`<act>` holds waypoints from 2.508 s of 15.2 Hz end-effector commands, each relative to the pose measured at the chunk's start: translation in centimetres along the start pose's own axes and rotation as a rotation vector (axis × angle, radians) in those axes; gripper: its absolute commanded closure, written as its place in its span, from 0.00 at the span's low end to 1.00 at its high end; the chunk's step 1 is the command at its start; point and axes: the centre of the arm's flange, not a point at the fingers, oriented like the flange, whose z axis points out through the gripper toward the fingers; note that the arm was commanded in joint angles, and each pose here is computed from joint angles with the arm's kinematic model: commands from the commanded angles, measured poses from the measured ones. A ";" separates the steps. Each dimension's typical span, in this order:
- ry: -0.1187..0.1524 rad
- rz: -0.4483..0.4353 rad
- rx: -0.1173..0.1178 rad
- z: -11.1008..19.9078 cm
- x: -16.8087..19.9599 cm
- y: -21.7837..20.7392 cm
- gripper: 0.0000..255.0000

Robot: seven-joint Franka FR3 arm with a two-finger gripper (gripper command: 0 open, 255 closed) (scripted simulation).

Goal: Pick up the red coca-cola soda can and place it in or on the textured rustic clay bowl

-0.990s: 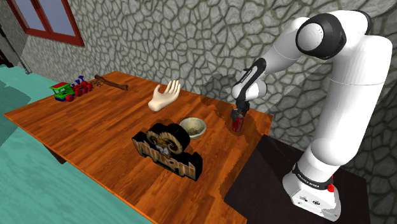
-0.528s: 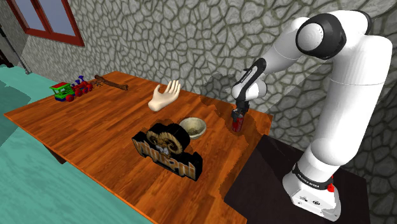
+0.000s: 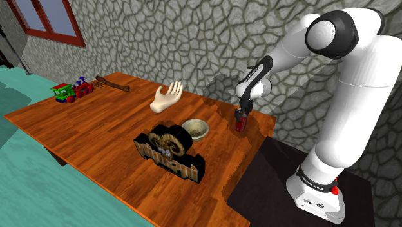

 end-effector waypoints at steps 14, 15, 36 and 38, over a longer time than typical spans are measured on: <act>0.000 0.000 0.000 -7.8 0.1 0.1 1.00; 0.000 0.000 0.000 -8.3 0.1 0.1 1.00; 0.000 0.000 0.000 -16.2 3.9 -8.3 1.00; 0.000 0.000 0.000 -16.5 5.1 -10.7 1.00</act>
